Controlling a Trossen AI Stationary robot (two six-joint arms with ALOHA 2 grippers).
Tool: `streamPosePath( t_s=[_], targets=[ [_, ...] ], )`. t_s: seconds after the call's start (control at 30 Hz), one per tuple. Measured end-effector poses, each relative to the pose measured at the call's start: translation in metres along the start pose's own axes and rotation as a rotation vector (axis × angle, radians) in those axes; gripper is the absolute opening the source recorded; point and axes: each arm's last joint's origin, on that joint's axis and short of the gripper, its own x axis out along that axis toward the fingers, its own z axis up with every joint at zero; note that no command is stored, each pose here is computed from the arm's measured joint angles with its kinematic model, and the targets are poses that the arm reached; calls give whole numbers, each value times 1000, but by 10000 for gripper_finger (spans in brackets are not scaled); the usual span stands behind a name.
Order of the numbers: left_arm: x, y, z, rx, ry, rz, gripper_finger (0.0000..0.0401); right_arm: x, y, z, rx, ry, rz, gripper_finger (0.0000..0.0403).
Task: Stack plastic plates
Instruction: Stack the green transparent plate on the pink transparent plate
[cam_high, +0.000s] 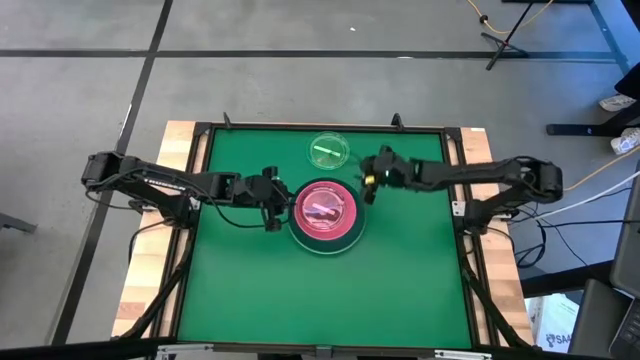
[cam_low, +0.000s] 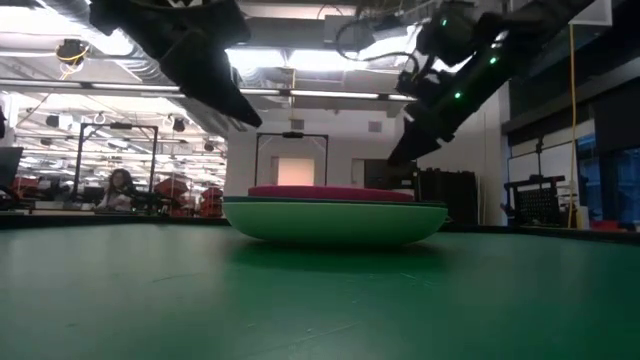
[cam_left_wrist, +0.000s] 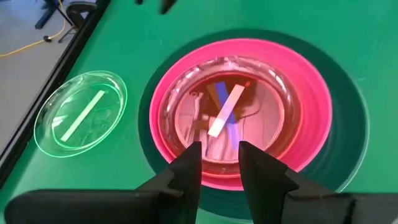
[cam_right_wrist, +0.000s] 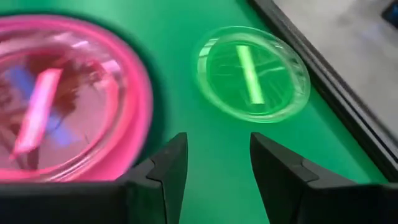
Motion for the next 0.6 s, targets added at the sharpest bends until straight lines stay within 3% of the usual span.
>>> streamPosePath(
  t_s=[0.4,0.6],
  targets=[
    [2,0,2,-10,-26,6,100,46,-94,-24,438,53,-100,166],
    [2,1,3,-11,-30,40,100,77,-122,-27,567,71,19,166]
  ],
)
